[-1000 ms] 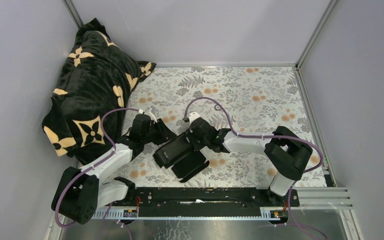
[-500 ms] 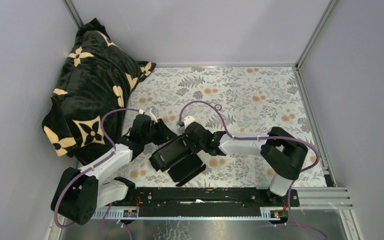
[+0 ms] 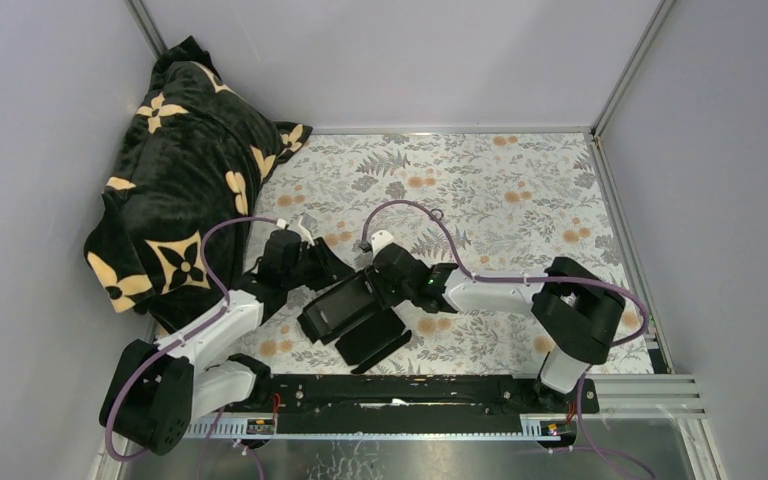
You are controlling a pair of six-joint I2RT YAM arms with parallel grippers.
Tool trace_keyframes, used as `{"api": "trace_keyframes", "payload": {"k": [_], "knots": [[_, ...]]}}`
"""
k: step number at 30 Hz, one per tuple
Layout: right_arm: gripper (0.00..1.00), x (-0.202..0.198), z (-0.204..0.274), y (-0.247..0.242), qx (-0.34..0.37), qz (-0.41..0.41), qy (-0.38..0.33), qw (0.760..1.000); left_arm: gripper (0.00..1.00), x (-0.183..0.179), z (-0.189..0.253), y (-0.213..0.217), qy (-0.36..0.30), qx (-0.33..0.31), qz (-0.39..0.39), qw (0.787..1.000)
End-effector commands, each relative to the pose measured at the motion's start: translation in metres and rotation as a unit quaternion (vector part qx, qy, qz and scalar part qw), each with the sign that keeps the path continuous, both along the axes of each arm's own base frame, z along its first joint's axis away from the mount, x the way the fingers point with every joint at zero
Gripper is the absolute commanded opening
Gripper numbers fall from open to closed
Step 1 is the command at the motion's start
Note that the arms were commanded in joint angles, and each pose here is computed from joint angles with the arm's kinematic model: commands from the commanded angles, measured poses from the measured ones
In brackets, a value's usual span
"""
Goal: Fold the paper box
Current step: Fold the paper box at the center of the board.
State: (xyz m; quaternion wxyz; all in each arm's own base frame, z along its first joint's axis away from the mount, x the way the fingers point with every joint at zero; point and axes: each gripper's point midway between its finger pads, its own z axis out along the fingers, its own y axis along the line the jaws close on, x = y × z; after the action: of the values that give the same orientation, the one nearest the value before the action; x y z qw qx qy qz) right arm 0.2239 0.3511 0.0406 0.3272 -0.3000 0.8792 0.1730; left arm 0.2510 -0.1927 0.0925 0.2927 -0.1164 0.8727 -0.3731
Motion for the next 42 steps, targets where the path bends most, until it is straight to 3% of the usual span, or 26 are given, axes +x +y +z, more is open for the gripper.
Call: {"api": "trace_keyframes", "payload": {"k": [1, 7, 14, 23, 28, 32, 42], "knots": [[0.45, 0.004, 0.038, 0.004, 0.043, -0.015, -0.03, 0.999, 0.35, 0.001, 0.006, 0.001, -0.016, -0.003, 0.005, 1.0], [0.44, -0.001, 0.033, -0.002, 0.051, -0.016, -0.01, 0.999, 0.35, 0.002, 0.009, 0.001, -0.02, -0.001, 0.005, 1.0], [0.29, 0.0, 0.024, -0.017, 0.059, -0.036, 0.009, 0.998, 0.35, 0.007, 0.006, 0.01, -0.019, 0.031, 0.019, 0.999], [0.27, 0.001, 0.034, -0.025, 0.075, -0.035, 0.014, 0.996, 0.35, 0.023, 0.005, 0.024, -0.012, 0.049, 0.041, 0.998], [0.27, -0.029, 0.048, -0.014, 0.111, 0.034, 0.05, 0.992, 0.35, 0.028, 0.007, 0.026, -0.013, 0.052, 0.043, 0.998], [0.27, -0.059, 0.039, -0.006, 0.088, 0.077, 0.071, 0.991, 0.35, 0.032, 0.007, 0.03, -0.011, 0.058, 0.046, 0.997], [0.27, -0.099, -0.003, -0.005, 0.064, 0.079, 0.096, 0.99, 0.35, 0.036, -0.002, 0.033, 0.001, 0.066, 0.048, 0.997]]}}
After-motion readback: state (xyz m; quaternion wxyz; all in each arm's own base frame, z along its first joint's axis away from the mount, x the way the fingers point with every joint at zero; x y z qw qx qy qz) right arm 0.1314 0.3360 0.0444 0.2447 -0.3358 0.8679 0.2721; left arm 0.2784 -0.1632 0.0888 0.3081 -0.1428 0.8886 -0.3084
